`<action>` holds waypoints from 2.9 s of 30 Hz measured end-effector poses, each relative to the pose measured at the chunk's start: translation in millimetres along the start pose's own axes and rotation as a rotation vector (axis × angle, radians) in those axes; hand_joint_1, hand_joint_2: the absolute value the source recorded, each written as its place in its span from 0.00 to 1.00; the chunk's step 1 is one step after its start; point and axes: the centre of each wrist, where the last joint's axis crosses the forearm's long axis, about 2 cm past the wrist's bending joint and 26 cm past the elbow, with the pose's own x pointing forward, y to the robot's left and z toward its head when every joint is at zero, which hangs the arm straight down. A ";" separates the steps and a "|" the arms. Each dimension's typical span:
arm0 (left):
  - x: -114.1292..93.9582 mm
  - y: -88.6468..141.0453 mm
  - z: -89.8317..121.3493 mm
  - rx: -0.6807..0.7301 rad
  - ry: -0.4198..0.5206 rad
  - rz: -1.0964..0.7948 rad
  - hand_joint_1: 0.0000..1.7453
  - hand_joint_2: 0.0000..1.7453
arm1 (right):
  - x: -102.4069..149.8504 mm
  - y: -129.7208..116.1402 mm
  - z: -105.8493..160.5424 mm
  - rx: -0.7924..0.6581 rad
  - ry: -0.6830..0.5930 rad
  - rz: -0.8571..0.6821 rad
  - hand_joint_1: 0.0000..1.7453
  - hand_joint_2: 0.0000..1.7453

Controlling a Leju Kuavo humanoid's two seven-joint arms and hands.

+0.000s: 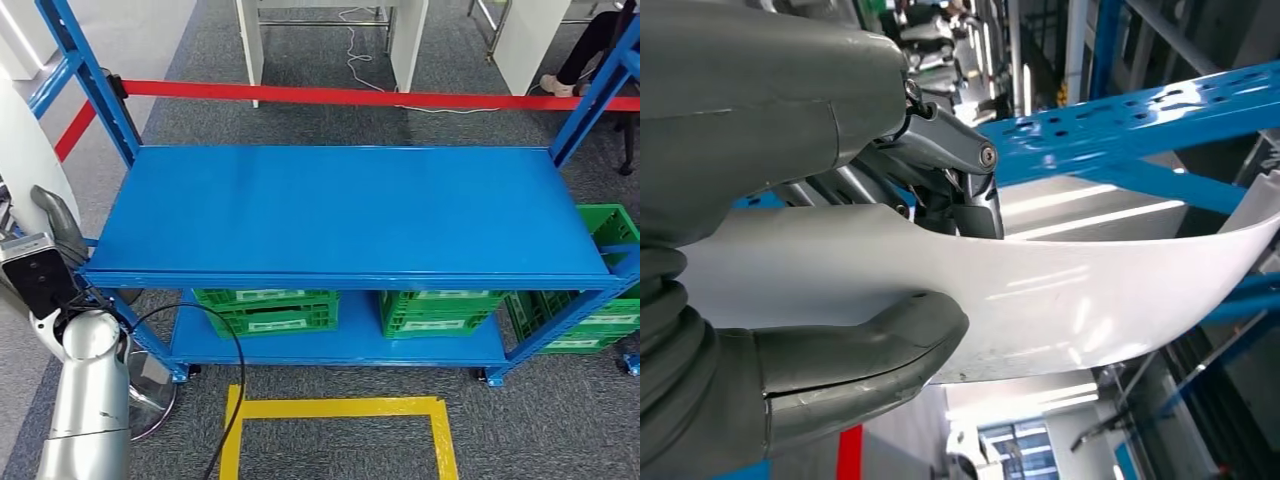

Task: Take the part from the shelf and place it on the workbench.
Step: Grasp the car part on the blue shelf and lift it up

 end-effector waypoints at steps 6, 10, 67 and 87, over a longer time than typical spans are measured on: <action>6.3 -3.1 3.8 -0.063 0.012 0.043 1.00 1.00 | -0.1 0.3 0.1 0.003 0.000 -0.002 0.00 0.00; 11.2 -5.1 4.4 -0.088 -0.007 0.062 1.00 1.00 | 0.1 0.7 0.2 0.004 -0.001 -0.003 0.00 0.00; 13.1 4.9 4.1 -0.124 -0.067 0.039 1.00 1.00 | -1.0 2.8 0.4 0.078 -0.074 -0.058 0.00 0.00; 11.9 7.0 2.9 -0.119 -0.090 0.027 1.00 1.00 | -3.2 3.1 0.3 0.114 -0.096 -0.107 0.00 0.00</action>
